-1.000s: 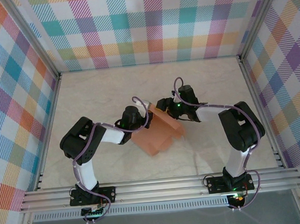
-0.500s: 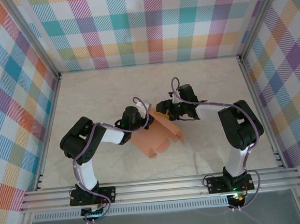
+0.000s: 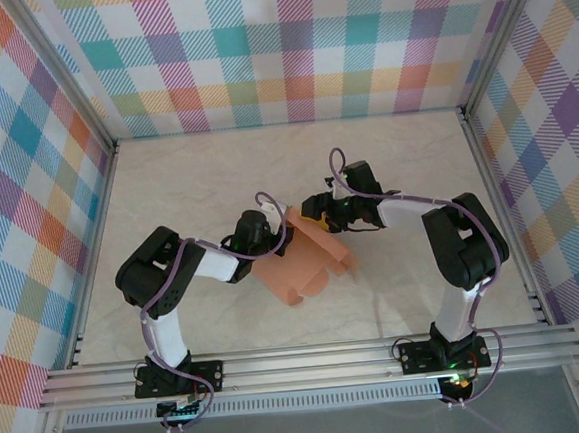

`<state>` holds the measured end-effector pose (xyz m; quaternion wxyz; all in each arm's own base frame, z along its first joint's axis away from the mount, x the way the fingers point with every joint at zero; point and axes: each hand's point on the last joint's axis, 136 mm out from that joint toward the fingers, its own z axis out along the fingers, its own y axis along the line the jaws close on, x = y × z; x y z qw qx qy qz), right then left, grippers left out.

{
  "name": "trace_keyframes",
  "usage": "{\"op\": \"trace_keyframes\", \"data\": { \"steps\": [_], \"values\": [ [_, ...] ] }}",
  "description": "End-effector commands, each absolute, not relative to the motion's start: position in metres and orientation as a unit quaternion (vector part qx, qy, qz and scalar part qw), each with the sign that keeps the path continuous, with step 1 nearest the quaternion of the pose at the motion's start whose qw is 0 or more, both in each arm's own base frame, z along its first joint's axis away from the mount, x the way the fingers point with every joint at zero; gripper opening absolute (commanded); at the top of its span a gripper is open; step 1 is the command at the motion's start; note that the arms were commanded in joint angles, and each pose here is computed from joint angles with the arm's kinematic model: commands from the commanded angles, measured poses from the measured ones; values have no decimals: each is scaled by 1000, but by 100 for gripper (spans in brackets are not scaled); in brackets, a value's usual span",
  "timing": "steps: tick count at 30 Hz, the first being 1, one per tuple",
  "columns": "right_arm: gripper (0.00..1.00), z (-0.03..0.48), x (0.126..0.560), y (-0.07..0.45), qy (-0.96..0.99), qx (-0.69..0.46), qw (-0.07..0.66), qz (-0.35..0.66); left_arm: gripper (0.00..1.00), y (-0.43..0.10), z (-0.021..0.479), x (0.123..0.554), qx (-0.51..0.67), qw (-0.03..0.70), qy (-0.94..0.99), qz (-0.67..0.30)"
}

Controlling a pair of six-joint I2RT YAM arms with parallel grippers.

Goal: Fold the paper box

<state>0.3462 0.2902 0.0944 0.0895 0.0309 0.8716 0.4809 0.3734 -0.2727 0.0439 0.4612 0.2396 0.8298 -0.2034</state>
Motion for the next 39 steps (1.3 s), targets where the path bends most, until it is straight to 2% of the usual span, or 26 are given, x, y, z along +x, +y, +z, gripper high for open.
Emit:
{"op": "trace_keyframes", "data": {
  "steps": [1,6,10,17,22,25,27,33,39],
  "values": [
    [60,100,341,288,869,31,81,487,19,-273,57,380,229,471,826,-209],
    [60,99,340,290,867,34,74,492,15,-277,60,380,226,468,825,-221],
    [60,99,339,290,866,35,74,494,0,-279,59,379,227,465,825,-227],
    [63,112,342,287,865,30,97,492,0,-278,59,379,225,465,827,-224],
    [74,140,349,275,861,31,148,485,0,-275,61,380,214,466,827,-231],
    [81,155,358,251,860,58,191,470,0,-273,64,382,199,467,826,-243],
    [82,164,363,230,857,79,222,459,0,-272,67,384,185,469,823,-262],
    [81,202,364,158,831,144,310,439,0,-273,77,388,144,470,816,-304],
    [78,211,341,98,802,211,365,423,0,-274,93,397,81,458,805,-369]
  ]
}}
